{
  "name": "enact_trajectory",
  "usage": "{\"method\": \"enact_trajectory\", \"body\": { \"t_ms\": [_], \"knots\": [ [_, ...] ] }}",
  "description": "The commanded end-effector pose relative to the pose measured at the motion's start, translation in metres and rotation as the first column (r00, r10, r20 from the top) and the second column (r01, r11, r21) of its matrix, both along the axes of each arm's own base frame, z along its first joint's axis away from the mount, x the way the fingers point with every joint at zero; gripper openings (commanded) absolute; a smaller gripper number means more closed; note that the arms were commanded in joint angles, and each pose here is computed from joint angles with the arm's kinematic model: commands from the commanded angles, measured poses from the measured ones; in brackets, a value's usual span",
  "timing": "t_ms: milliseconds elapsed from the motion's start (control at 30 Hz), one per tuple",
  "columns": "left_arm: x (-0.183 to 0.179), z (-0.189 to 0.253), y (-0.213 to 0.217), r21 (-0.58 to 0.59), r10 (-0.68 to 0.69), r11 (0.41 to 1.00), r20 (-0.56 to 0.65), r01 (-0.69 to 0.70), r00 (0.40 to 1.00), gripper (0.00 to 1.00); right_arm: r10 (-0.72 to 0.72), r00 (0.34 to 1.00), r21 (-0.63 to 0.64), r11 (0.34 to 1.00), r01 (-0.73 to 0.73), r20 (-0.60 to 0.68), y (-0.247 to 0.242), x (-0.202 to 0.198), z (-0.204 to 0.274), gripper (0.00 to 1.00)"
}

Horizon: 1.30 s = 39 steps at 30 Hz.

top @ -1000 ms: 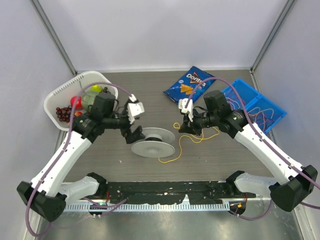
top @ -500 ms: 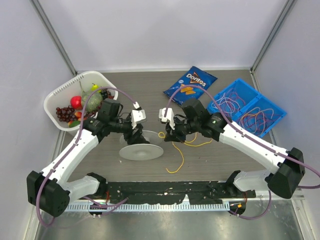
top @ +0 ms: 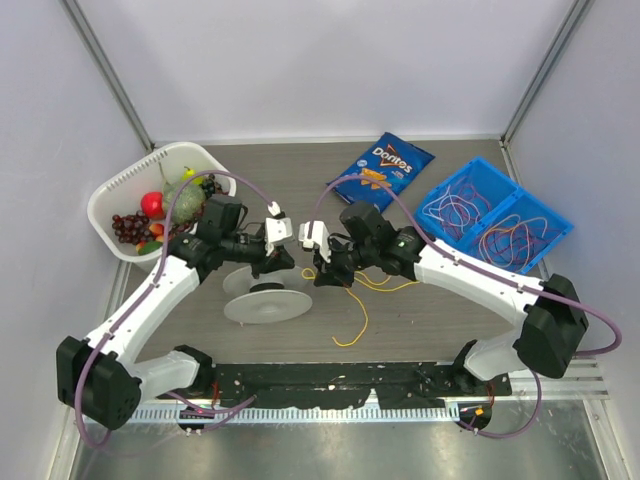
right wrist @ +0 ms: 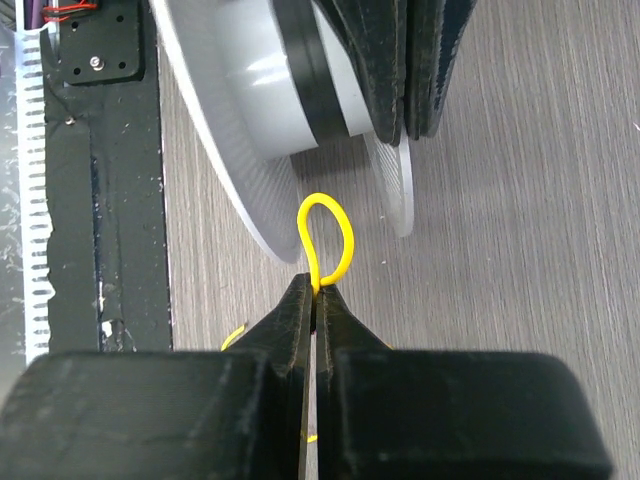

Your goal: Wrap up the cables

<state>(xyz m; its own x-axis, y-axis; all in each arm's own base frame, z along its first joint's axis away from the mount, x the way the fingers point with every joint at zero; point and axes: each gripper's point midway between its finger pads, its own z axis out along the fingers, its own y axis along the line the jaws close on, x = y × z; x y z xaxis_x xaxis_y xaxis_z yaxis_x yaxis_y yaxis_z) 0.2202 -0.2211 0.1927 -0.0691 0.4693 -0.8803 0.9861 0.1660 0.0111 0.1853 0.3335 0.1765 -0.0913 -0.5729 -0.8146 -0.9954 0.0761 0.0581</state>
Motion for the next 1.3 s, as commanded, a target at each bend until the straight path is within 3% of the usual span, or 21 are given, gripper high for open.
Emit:
{"method": "enact_trajectory", "body": {
  "t_ms": [0, 367, 567, 700, 767, 867, 1033, 1267],
  "knots": [
    [-0.004, 0.016, -0.002, -0.045, -0.029, 0.998, 0.056, 0.031, 0.998, 0.01, -0.005, 0.999, 0.076, 0.997, 0.002, 0.041, 0.022, 0.008, 0.016, 0.01],
    [0.000, 0.030, -0.003, -0.085, 0.012, 0.996, 0.078, -0.005, 0.997, 0.01, 0.014, 0.999, 0.093, 0.995, -0.018, 0.048, 0.026, 0.005, 0.020, 0.01],
    [0.007, 0.037, 0.020, -0.055, 0.119, 0.992, 0.023, -0.117, 0.993, 0.48, 0.011, 0.998, 0.083, 0.996, -0.015, 0.055, 0.031, 0.010, 0.015, 0.01],
    [-0.002, 0.042, 0.049, 0.034, 0.131, 0.991, 0.018, -0.132, 0.991, 0.63, 0.009, 0.998, 0.086, 0.996, -0.015, 0.067, 0.037, 0.015, 0.019, 0.01],
    [-0.006, 0.033, 0.064, 0.083, 0.133, 0.988, 0.004, -0.133, 0.991, 0.65, 0.012, 0.997, 0.091, 0.996, -0.020, 0.080, 0.043, 0.015, 0.023, 0.01],
    [-0.015, 0.017, 0.078, 0.118, 0.090, 0.990, -0.058, -0.082, 0.994, 0.64, 0.003, 0.996, 0.069, 0.998, -0.009, 0.086, 0.057, 0.010, 0.023, 0.01],
    [-0.023, 0.005, 0.074, 0.091, -0.035, 0.995, -0.141, 0.048, 0.989, 0.50, -0.051, 0.995, 0.034, 0.998, 0.048, 0.083, 0.070, 0.004, 0.014, 0.01],
    [-0.014, 0.007, 0.060, -0.017, -0.074, 0.997, -0.036, 0.073, 0.997, 0.45, -0.183, 0.981, 0.002, 0.983, 0.183, 0.058, 0.077, 0.017, -0.002, 0.01]
  ]
}}
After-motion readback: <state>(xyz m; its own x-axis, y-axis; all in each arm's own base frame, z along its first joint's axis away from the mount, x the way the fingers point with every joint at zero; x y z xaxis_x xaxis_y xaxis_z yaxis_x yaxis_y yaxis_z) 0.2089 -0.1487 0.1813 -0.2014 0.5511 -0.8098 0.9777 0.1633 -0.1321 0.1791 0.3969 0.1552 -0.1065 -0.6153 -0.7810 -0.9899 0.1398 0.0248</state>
